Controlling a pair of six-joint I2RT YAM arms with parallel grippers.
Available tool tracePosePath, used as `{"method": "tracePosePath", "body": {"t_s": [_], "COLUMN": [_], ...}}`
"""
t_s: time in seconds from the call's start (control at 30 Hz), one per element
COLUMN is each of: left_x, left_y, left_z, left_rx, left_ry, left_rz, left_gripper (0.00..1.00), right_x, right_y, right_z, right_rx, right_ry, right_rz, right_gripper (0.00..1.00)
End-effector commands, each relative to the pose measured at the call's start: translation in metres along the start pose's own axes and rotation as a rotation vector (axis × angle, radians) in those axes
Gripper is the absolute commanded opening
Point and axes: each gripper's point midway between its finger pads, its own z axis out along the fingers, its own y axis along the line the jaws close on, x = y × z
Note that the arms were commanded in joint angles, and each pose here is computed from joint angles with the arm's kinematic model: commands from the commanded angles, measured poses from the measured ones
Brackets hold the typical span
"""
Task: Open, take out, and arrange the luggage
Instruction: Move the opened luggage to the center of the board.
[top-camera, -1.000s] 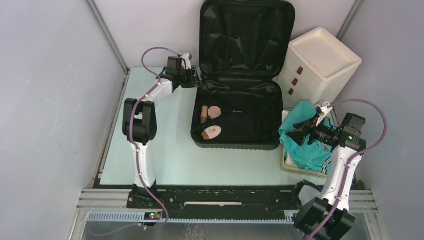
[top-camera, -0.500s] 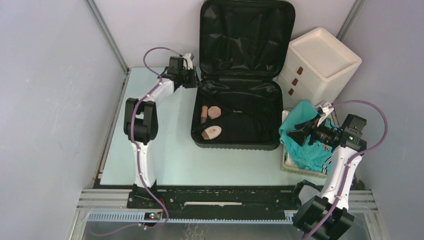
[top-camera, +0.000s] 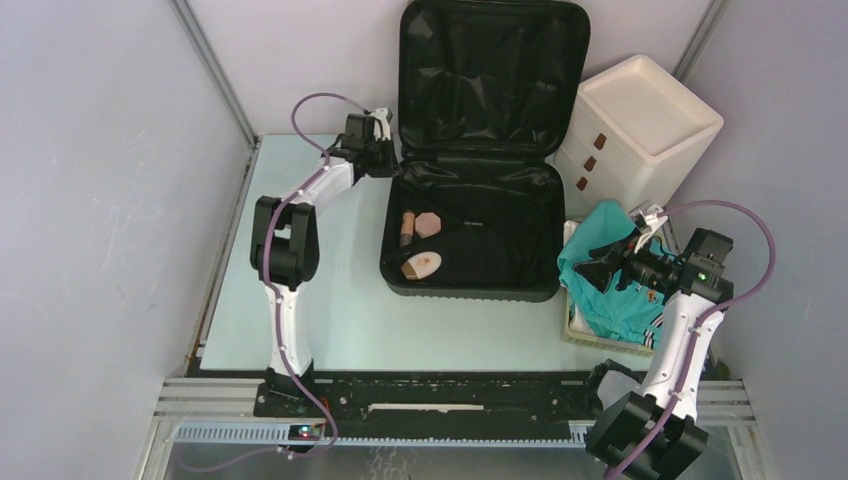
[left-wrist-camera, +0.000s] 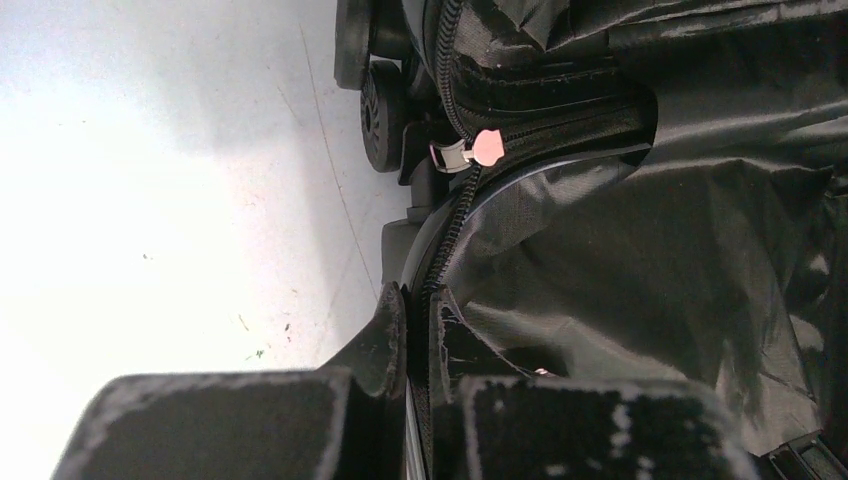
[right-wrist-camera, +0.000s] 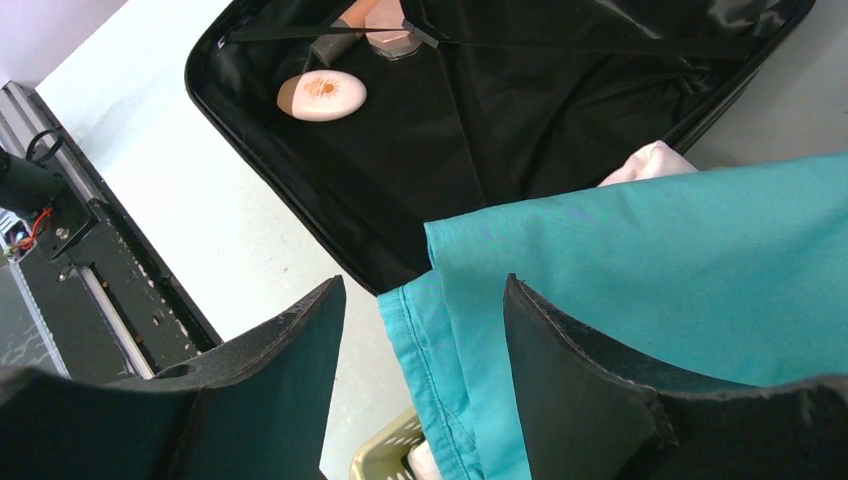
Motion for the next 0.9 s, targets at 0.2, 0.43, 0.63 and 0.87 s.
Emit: {"method": "tracePosePath", "body": {"t_s": [0.2,0.43,0.63,0.87], "left_x": [-0.025,-0.021,-0.019,-0.016], "left_y": [0.054,0.075,0.067,0.062], "left_z": [-0.038,-0.04,-0.032,-0.025], "left_rx": [-0.195,-0.204,-0.133,-0.089], "left_ry": [-0.129,-0.142,-0.122,-0.105], "left_rz": [-0.029,-0.116,-0.121,-0.117], "left_gripper": [0.0,0.0,0.0,0.0], "right_x": [-0.006,-0.005,-0.026,-0.188], "right_y": [0.004,0.006,-0.015,-0.075], "right_z": [-0.001,0.002,0.036,0.083], "right_rx": [-0.011,-0.03,0.027,0.161], "right_ry": [-0.025,-0.021,0.072,-0.204], "right_rz": [-0.046,-0.03,-0.081,-0.16], "right_gripper": [0.68,0.68,0.69,0.85]}}
